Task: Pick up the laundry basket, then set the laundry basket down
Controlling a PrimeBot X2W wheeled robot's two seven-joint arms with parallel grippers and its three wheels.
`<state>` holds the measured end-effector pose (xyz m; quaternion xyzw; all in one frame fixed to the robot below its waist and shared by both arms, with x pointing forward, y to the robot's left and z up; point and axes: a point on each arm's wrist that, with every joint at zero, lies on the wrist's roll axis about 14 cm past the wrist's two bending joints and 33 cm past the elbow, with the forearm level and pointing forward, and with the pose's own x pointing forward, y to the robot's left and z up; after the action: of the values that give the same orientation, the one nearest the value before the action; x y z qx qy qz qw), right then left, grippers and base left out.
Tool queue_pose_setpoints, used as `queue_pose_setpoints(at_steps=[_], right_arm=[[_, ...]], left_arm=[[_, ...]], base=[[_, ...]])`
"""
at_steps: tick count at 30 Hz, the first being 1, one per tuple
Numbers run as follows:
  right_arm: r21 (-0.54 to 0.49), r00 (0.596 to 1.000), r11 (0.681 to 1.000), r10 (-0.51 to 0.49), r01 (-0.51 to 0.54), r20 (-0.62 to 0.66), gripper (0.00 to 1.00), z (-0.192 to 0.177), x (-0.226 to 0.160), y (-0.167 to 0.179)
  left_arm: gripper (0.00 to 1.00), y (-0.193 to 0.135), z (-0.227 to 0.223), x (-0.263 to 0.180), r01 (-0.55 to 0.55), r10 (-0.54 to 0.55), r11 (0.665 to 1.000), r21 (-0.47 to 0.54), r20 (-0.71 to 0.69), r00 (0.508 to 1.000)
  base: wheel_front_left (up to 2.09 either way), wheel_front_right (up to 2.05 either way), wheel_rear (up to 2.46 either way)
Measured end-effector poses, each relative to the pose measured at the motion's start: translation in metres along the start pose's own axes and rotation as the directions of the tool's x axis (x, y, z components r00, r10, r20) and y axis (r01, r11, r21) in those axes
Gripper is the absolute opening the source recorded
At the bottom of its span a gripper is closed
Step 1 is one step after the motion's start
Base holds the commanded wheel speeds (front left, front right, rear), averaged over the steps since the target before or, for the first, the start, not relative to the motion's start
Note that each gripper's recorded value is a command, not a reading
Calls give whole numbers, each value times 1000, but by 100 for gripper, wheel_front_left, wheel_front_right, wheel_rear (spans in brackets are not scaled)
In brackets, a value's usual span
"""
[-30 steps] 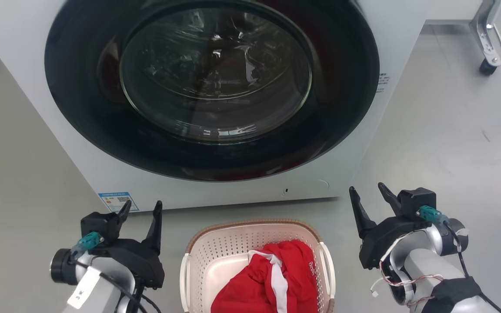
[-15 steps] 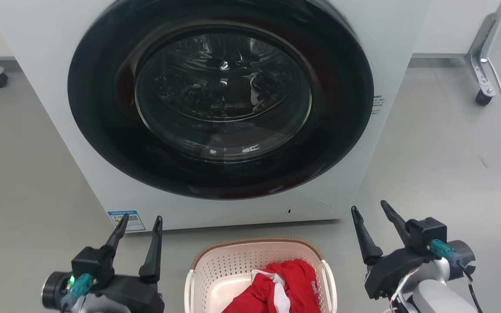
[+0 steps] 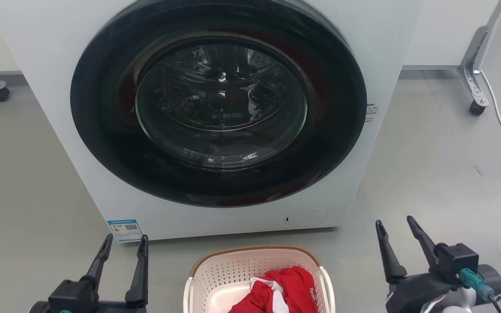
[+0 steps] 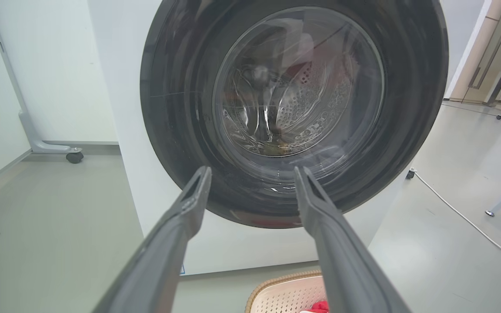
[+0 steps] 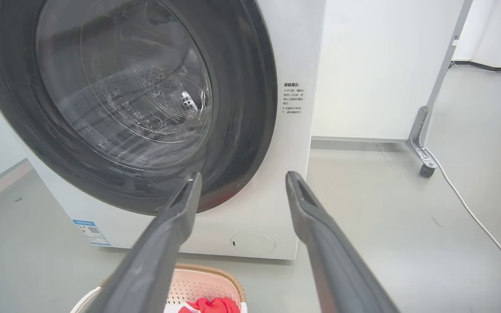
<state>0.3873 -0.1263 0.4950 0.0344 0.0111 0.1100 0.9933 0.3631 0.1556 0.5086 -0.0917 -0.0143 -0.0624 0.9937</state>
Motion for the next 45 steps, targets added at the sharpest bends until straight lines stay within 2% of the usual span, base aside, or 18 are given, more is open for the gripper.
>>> queue_pose_setpoints(at_steps=[13, 21, 39, 40, 45], right_arm=[[-14, 997, 999, -50, 51, 58, 100, 10, -15, -4], [-30, 995, 998, -45, 48, 90, 100, 20, -16, 1], [-49, 997, 998, -45, 48, 70, 100, 25, -17, 7], [-48, 997, 998, -45, 48, 66, 0, 24, -17, 8], [-26, 998, 998, -56, 56, -1, 0, 2, -25, 8]], left_arm=[[100, 9, -1, -13, -83, 84, 995, -46, 14, 996], [100, 8, -5, -18, -92, 92, 995, -28, -12, 996], [100, 4, -8, -19, -91, 92, 996, 11, -59, 994], [0, 3, -9, -19, -91, 92, 996, 10, -63, 994], [0, 4, -26, -25, -106, 104, 994, -6, -119, 987]], base=[[0, 0, 0], [0, 0, 0], [0, 0, 0], [0, 0, 0], [0, 0, 0]])
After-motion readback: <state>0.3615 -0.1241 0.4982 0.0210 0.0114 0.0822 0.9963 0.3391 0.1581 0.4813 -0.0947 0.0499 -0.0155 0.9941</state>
